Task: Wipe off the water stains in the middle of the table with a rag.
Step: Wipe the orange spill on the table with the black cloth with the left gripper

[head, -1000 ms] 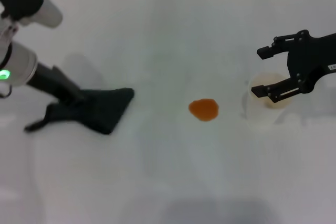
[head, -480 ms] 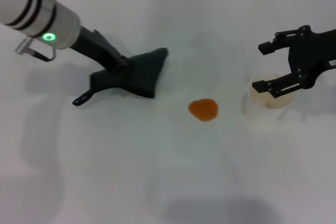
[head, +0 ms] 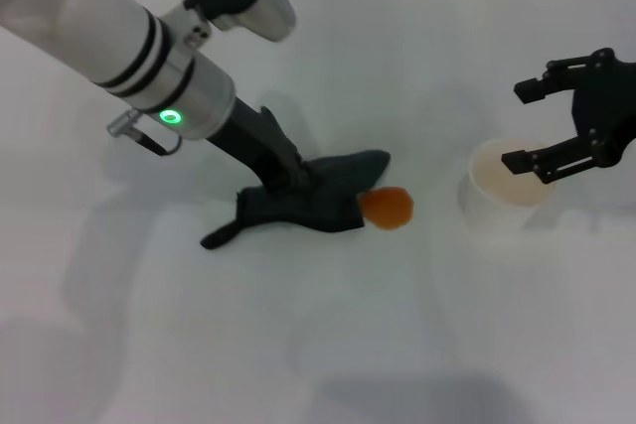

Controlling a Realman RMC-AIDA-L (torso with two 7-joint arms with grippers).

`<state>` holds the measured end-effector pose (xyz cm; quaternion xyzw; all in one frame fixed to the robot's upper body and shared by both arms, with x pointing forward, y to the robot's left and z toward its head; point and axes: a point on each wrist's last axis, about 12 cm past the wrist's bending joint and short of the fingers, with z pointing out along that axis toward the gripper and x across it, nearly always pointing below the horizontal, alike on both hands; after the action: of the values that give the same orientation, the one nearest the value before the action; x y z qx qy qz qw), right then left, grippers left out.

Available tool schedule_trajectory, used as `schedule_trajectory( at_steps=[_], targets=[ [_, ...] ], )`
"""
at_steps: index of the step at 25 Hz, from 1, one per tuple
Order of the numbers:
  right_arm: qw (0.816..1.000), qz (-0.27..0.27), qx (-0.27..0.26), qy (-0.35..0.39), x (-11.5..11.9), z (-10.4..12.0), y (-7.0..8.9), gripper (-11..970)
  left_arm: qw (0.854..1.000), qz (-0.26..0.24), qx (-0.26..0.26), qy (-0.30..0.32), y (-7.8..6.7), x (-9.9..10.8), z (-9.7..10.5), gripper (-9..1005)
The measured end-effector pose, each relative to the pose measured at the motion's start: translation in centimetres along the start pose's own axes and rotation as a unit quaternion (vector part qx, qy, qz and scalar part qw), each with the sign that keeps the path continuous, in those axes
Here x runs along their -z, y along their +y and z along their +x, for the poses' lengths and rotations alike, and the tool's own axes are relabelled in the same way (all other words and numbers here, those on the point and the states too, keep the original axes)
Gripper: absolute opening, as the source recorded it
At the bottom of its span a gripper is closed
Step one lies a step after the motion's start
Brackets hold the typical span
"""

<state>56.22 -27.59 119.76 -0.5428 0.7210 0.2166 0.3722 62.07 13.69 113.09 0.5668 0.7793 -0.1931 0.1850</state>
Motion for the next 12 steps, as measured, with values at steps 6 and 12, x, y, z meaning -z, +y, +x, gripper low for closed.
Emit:
schedule_trajectory(
  at_steps=[6,12],
  targets=[
    [1.000,0.004,0.000,0.002,0.4,0.3,-0.1,869,0.998,0.049,-0.035,0.001,-1.8,-1.0,-0.6,56],
    [1.000,0.005,-0.009,0.019,0.8,0.8,-0.3,869,0.995,0.082,-0.055,0.019,-3.3,-1.9,-0.5,57]
  ],
)
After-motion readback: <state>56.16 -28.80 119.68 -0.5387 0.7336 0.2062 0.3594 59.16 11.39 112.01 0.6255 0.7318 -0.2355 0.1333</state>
